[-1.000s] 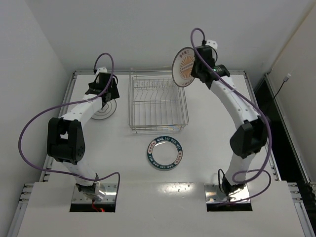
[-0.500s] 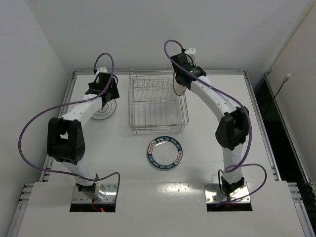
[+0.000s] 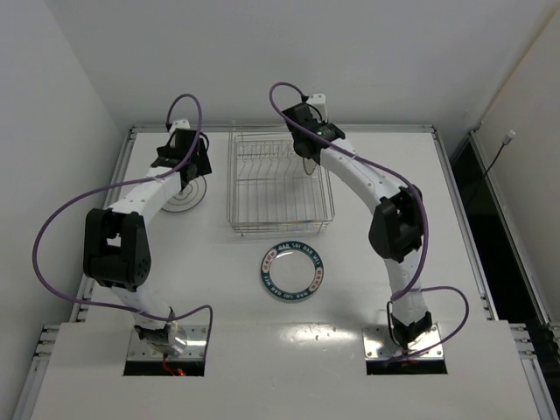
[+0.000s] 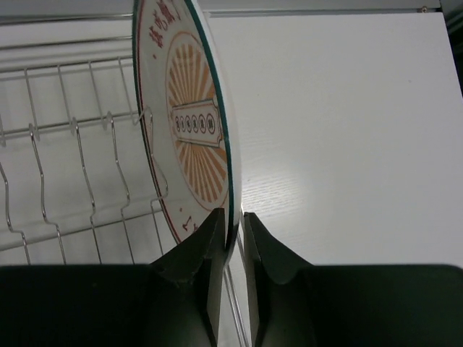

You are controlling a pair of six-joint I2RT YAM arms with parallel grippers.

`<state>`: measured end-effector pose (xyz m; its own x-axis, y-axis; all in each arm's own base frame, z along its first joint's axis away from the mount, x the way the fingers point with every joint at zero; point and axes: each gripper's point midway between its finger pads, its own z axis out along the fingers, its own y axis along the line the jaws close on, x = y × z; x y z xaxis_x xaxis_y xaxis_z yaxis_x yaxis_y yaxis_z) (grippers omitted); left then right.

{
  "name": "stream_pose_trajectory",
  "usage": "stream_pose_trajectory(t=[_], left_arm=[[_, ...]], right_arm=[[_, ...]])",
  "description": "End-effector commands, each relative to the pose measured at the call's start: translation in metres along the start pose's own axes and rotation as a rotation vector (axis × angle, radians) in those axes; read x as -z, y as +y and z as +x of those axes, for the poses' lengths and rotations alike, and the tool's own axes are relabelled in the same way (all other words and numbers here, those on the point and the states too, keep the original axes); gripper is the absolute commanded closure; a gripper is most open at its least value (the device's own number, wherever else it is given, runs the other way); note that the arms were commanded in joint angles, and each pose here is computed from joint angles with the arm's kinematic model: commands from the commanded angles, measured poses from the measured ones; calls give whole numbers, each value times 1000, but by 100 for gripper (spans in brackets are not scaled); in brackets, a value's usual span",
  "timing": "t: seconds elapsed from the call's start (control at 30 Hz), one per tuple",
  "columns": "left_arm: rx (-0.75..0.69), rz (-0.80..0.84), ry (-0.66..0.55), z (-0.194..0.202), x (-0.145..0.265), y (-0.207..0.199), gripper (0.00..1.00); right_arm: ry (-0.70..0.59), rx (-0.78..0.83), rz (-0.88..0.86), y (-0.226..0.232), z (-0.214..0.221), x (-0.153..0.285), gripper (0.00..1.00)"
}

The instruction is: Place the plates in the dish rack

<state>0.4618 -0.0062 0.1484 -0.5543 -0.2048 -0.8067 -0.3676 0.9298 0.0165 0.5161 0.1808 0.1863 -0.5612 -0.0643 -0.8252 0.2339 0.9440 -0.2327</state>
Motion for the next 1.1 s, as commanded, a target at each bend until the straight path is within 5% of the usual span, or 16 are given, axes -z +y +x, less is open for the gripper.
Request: stream_pose_trajectory(t=[0.0,0.37,0.47,0.5,0.57,0.67,0.73,1.07], left_arm=[[24,18,-57,-20,8,-2,28],[24,18,-57,-20,8,-2,28],[24,18,-57,-20,8,-2,28],[24,8,-61,-20,8,0,28],[24,7,-61,-20,8,0,28],[34,5,-62,-21,8,0,28],[33,15,-58,-20,8,-2,28],[38,30,-45,-16,6,-5,28]], right_arm=[[-12,3,-32,1,-12,13,86],[91,-11,-246,-56,24,90,70],[158,-158,-527,-52,67,139,60],[248,-184,-631,-41,112,144,56],[288,-330,-725,-43,135,169,51],[535,-501,-781,-35,249,176,49],[587,-646,-891,-15,261,194,49],[903,-664,-791,21,343,204,40]])
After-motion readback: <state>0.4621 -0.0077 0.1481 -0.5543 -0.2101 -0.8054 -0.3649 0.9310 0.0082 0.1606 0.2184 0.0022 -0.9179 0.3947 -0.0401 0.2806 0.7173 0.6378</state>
